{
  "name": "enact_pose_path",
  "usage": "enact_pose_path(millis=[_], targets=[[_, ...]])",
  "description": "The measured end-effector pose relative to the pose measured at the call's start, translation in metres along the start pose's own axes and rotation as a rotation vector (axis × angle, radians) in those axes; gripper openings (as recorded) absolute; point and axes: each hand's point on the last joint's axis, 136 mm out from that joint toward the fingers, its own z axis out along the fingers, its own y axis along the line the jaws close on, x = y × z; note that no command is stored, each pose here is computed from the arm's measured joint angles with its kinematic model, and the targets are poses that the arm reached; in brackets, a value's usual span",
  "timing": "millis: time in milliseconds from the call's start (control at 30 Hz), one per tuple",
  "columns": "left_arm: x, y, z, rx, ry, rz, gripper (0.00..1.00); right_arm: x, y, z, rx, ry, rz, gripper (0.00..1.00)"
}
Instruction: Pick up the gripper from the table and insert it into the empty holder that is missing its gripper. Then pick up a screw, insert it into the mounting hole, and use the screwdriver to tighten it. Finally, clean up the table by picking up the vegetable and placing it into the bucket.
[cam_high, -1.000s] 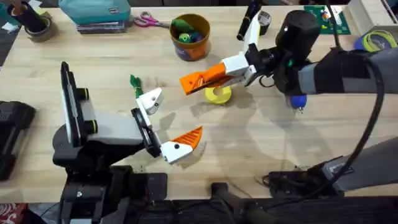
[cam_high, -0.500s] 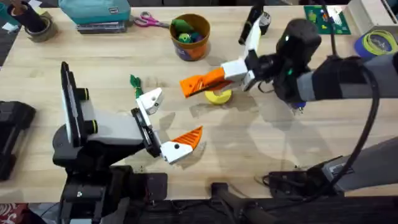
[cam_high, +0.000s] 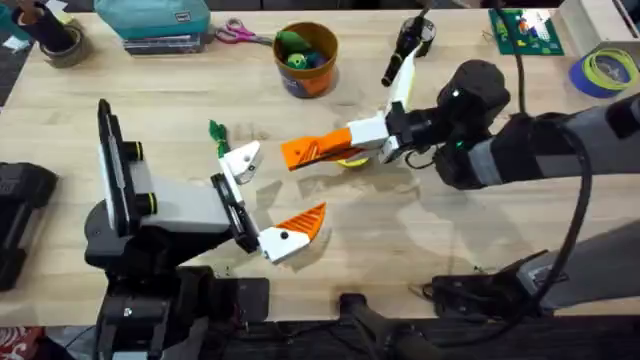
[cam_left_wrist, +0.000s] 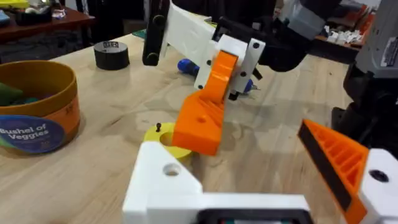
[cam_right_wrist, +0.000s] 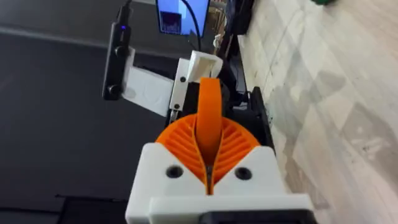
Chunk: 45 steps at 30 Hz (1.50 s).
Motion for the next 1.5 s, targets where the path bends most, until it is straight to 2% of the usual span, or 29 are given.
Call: enact_pose_path(millis=[767, 1500], targets=[[0.000, 0.000, 0.000, 0.000, 0.000, 0.000, 0.942, 0.020, 0.007, 0.033, -0.019, 0.079, 0.002, 0.008], [0.000, 0.000, 0.000, 0.000, 0.000, 0.000, 0.942, 0.017, 0.012, 0.037, -0.028, 0.058, 0.003, 0.008]])
